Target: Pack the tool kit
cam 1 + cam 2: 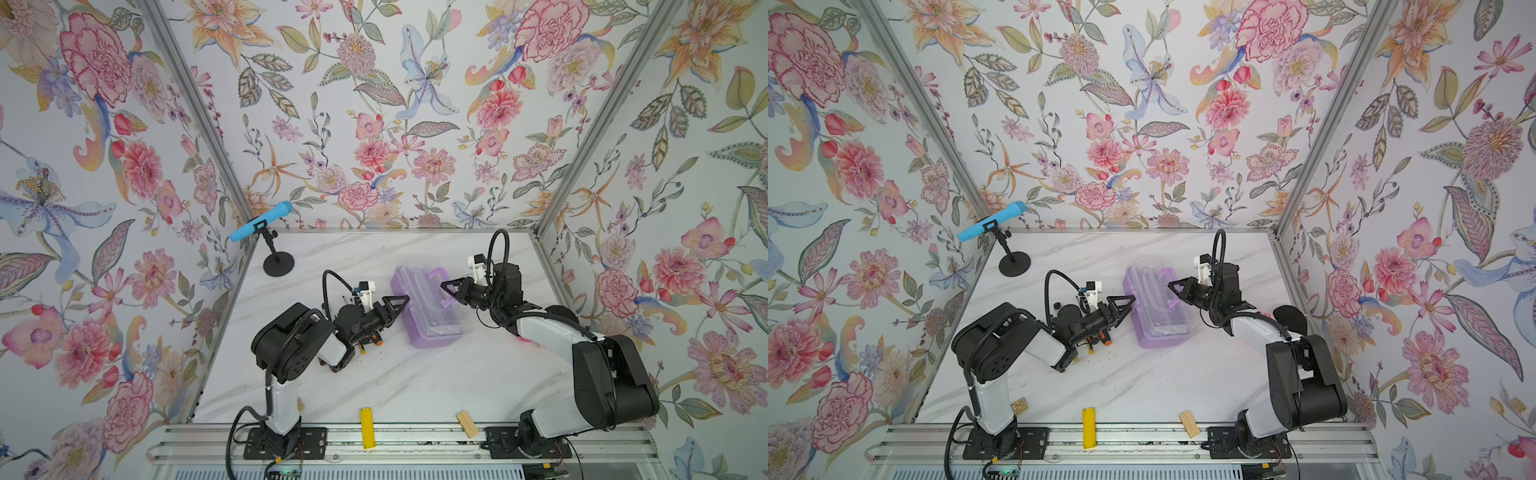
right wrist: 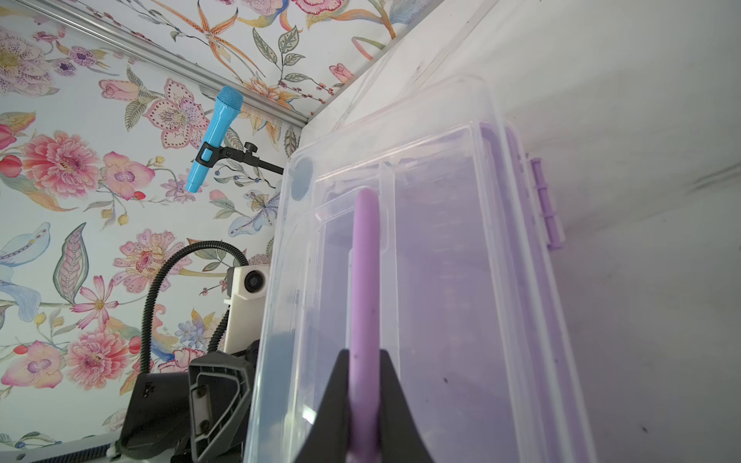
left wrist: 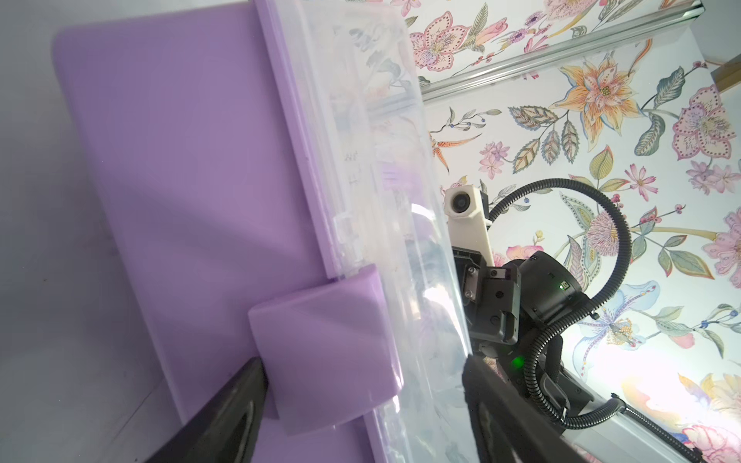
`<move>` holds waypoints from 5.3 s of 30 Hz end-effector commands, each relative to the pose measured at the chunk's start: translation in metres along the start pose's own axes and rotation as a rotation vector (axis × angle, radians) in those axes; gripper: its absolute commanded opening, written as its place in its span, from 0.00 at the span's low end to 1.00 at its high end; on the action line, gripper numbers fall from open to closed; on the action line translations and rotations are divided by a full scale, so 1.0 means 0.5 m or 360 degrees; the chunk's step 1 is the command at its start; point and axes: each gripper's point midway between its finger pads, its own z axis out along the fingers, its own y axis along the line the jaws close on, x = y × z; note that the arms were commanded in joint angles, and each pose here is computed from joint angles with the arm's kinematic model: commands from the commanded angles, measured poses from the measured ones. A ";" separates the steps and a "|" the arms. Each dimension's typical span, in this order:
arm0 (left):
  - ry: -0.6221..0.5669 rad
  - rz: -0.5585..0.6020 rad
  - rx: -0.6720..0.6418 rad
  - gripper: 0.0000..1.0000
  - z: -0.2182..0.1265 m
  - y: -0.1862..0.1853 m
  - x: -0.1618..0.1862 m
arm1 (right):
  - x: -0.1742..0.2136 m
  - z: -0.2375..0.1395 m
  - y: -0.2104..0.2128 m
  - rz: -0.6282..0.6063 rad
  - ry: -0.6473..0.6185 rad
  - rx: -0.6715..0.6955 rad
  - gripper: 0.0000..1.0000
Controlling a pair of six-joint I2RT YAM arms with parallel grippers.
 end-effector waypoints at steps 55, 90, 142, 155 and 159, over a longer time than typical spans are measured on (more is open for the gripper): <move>0.0020 0.0185 0.0079 0.80 0.015 -0.053 -0.068 | -0.035 -0.064 0.032 -0.0254 -0.0067 0.0550 0.00; 0.0133 0.0513 -0.0152 0.94 0.094 -0.081 -0.070 | -0.042 -0.061 0.080 0.0244 -0.0004 -0.0323 0.00; 0.0316 0.0667 0.0019 0.93 0.304 -0.231 -0.042 | -0.045 -0.204 0.158 -0.0962 -0.0201 0.1000 0.99; 0.0222 0.0607 0.0037 0.93 0.266 -0.245 -0.080 | 0.076 -0.112 0.185 -0.1664 0.0083 0.1482 0.99; 0.0213 0.0610 0.0043 0.93 0.260 -0.251 -0.085 | 0.073 -0.116 0.164 -0.1699 0.0085 0.1623 0.99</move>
